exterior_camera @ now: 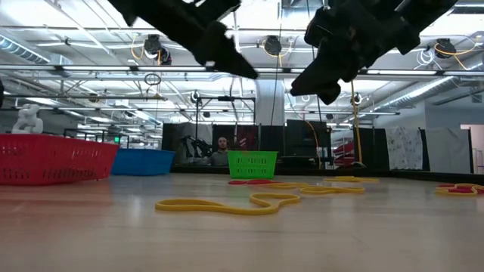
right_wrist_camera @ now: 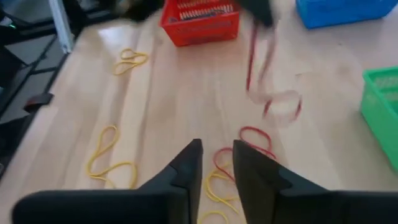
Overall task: Sort rubber bands into baskets
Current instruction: Put the red rubber band into the blue basket
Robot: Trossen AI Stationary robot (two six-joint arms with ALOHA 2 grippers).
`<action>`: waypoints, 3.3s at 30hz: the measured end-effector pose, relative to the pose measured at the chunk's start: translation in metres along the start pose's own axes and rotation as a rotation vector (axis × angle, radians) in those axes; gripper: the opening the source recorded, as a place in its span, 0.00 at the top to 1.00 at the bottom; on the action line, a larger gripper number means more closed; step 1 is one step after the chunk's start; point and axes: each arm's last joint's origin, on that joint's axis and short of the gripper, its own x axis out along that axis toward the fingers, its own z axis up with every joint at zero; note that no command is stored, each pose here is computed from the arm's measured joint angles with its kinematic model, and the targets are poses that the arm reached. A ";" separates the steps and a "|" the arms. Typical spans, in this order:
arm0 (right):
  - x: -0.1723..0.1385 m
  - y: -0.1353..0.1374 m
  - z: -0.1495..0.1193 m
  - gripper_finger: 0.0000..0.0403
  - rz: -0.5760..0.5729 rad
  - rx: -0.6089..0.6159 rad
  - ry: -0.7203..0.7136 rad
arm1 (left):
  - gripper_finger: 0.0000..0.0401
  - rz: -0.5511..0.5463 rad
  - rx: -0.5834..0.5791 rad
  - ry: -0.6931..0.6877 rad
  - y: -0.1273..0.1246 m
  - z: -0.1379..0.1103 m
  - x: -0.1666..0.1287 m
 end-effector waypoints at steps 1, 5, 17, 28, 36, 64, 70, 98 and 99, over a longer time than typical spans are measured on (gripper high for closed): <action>0.000 -0.001 0.000 0.79 -0.009 -0.003 0.005 | 1.00 0.030 0.000 0.032 0.006 -0.001 -0.005; 0.000 -0.003 -0.003 0.74 -0.025 -0.005 0.029 | 1.00 0.150 -0.027 0.192 0.029 -0.008 -0.033; 0.000 -0.003 -0.004 0.71 -0.024 -0.025 0.039 | 1.00 0.461 -0.161 0.557 0.099 -0.045 -0.099; 0.000 -0.002 -0.004 0.71 -0.021 -0.015 0.043 | 1.00 0.483 -0.298 0.670 0.148 -0.079 -0.106; -0.001 -0.002 -0.014 0.71 -0.036 0.043 0.141 | 1.00 0.390 -0.415 0.759 0.156 -0.119 -0.102; -0.059 -0.007 -0.090 0.71 -0.510 0.513 1.078 | 0.56 -0.023 -0.610 0.459 0.140 -0.109 -0.077; -0.061 -0.014 -0.089 0.71 -0.719 0.503 0.992 | 0.56 -0.086 -0.552 0.368 0.125 -0.092 -0.069; -0.046 -0.029 -0.127 0.98 -0.639 0.652 0.859 | 0.56 -0.091 -0.515 0.358 0.115 -0.084 -0.067; -0.046 -0.028 -0.125 0.99 -0.644 0.638 0.856 | 0.56 -0.091 -0.515 0.357 0.115 -0.084 -0.067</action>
